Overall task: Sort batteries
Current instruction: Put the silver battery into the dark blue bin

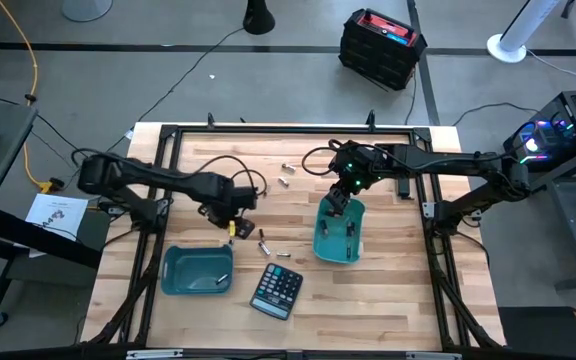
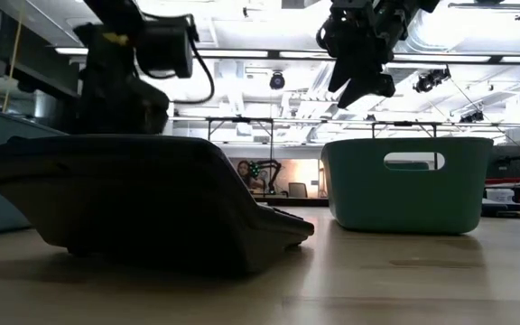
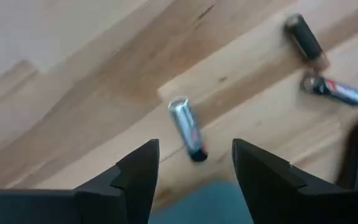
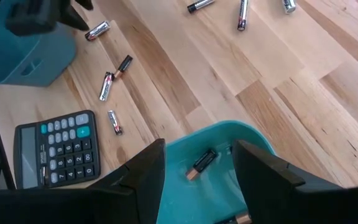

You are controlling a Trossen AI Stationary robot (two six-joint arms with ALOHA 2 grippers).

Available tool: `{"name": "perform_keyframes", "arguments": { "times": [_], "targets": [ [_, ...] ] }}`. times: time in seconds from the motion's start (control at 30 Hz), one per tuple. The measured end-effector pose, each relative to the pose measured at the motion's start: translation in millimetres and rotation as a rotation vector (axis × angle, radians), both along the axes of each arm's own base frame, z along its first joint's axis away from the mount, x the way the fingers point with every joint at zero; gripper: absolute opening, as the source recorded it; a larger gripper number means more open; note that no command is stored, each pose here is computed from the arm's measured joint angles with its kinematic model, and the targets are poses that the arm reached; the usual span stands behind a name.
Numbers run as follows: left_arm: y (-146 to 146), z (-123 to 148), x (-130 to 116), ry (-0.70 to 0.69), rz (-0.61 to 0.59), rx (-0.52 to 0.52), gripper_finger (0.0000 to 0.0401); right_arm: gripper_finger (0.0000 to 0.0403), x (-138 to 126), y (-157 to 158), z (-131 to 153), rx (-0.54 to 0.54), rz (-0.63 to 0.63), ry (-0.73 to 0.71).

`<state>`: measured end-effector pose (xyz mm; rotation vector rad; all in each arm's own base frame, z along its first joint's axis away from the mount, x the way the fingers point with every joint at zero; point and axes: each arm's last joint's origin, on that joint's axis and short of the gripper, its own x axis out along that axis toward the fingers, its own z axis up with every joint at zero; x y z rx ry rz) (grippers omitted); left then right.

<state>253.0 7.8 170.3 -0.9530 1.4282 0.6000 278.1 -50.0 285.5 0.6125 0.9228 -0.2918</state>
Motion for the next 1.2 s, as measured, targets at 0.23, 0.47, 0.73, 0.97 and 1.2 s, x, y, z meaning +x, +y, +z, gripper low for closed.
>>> {"name": "perform_keyframes", "arguments": {
  "times": [0.23, 0.47, 0.73, 0.97, 1.2],
  "targets": [
    [0, -25, 13, 0.038, 0.051, -0.004, 0.0194, 0.0181, 1, -1, 0, -0.017, -0.003, -0.005],
    [-1, -44, 16, 0.115, 0.009, -0.008, 0.0156, 0.0181, 1, -1, 0, -0.019, -0.001, -0.005],
    [6, -14, 8, -0.006, -0.084, 0.138, 0.0026, 0.0181, 0, -1, 0, -0.031, 0.017, -0.005],
    [13, 81, -30, -0.372, -0.064, 0.299, 0.003, 0.0181, 0, -2, 1, -0.032, 0.012, -0.008],
    [-56, 109, -86, -0.358, -0.242, -0.082, 0.003, 0.0181, 1, -2, 1, -0.029, 0.017, -0.013]
  ]
}}
